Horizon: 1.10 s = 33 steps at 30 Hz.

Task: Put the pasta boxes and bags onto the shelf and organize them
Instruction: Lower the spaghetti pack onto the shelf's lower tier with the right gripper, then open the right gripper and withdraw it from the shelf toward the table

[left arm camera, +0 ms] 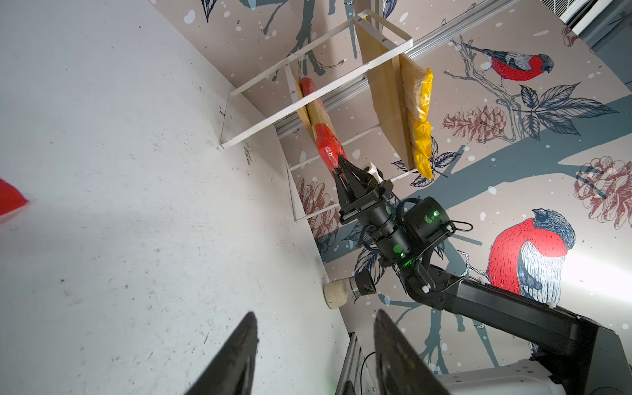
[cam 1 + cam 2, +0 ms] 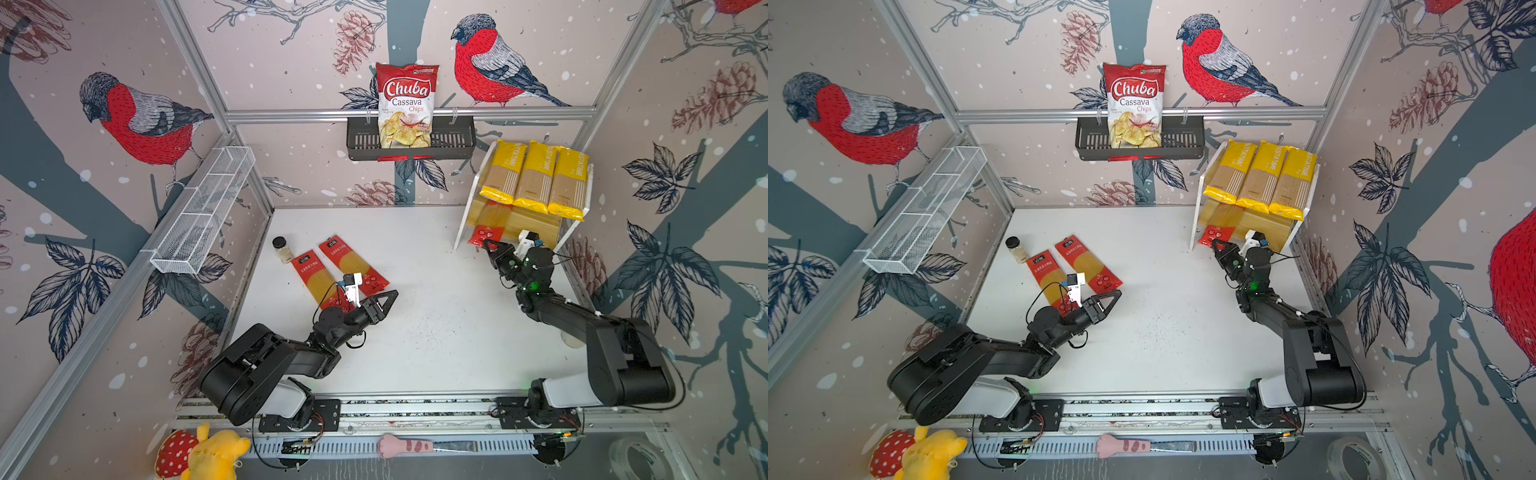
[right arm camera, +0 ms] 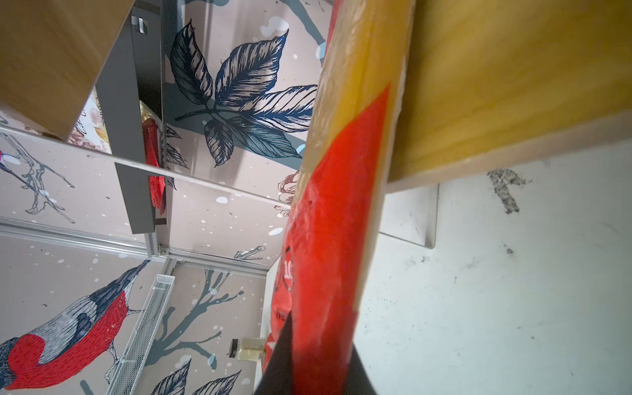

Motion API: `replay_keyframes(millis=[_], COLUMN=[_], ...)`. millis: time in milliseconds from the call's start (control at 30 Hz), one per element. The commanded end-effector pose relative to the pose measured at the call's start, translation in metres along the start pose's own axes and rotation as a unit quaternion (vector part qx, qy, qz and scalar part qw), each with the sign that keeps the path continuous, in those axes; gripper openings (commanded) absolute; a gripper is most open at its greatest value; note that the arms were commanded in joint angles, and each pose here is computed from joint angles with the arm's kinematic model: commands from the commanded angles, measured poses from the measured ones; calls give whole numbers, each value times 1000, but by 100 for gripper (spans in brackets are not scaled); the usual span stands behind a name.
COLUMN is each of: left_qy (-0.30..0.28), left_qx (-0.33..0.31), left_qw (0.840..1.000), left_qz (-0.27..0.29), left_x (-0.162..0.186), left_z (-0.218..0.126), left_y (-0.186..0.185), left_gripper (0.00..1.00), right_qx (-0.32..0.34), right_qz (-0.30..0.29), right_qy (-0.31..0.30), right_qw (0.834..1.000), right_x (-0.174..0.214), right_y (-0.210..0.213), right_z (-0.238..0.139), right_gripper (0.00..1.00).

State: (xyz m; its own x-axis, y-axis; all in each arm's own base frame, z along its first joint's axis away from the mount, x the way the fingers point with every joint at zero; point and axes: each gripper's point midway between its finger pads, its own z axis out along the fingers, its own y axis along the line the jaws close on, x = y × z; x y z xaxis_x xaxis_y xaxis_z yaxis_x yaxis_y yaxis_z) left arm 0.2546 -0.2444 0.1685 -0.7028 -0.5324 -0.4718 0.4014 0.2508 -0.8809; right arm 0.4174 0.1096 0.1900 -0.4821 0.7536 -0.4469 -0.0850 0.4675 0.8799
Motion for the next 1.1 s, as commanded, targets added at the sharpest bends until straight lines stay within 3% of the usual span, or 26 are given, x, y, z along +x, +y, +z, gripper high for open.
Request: replay_keyframes(millis=[0,633,1067], left_qy=[2,9,11], left_qx=[9,3,-1], left_qw=[1000,1000,1000], left_qz=[9,12,12], left_x=[1,5,7], left_z=[3,8,7], left_y=[-5,-3,0], left_gripper=[54,54,54], right_qx=[-23,-35,-31], right_qz=[-30,-9,10], right_qy=[20,27,27], right_qw=[999,999,999], right_x=[2,-1,6], right_y=[8,3,1], right_z=[8,28,16], right_gripper=[15,13,39])
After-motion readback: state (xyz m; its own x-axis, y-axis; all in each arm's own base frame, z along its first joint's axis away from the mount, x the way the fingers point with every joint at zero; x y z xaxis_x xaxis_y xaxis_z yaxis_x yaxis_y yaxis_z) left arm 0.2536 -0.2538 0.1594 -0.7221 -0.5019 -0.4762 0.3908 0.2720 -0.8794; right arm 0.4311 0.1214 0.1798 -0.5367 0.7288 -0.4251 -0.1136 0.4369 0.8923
